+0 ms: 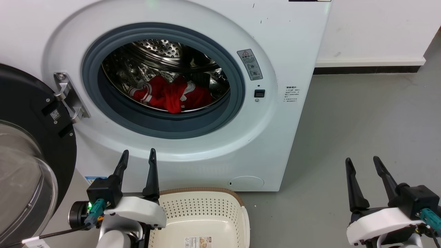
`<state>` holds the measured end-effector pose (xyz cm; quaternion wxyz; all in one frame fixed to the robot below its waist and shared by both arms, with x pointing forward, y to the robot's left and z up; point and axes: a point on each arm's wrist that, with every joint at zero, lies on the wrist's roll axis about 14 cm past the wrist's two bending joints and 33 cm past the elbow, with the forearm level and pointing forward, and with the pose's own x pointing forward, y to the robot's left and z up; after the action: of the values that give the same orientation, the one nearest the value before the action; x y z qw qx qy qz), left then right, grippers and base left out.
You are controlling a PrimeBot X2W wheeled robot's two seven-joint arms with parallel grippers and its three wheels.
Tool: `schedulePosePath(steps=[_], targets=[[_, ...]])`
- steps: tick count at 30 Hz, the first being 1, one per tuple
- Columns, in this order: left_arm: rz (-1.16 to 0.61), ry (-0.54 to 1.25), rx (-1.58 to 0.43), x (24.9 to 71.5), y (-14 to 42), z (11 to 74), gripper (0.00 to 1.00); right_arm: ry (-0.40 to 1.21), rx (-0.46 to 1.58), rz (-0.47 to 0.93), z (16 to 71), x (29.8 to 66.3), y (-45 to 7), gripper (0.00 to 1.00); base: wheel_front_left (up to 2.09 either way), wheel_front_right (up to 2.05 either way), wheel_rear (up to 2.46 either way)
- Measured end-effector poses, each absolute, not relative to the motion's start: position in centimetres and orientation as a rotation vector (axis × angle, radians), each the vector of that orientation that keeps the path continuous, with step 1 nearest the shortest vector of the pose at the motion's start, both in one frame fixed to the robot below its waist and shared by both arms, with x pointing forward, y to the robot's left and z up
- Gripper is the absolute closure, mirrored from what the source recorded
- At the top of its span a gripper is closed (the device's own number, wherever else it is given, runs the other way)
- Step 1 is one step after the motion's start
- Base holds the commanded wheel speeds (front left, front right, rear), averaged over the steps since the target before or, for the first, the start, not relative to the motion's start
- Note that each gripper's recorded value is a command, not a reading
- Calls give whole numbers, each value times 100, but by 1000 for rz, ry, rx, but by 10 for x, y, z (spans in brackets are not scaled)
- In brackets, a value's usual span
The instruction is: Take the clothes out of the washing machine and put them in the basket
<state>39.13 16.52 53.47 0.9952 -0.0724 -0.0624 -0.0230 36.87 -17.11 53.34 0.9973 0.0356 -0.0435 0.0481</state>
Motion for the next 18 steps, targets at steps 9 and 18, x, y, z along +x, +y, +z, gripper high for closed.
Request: schedulePosePath(steps=[9,18], targets=[[-50,-133,-69,391,164,534,0,-90,4,102,534,367,-170,0,0,0,0],[-51,-139,-6,391,164,533,0,-90,-52,113,534,366,-167,0,0,0,0]])
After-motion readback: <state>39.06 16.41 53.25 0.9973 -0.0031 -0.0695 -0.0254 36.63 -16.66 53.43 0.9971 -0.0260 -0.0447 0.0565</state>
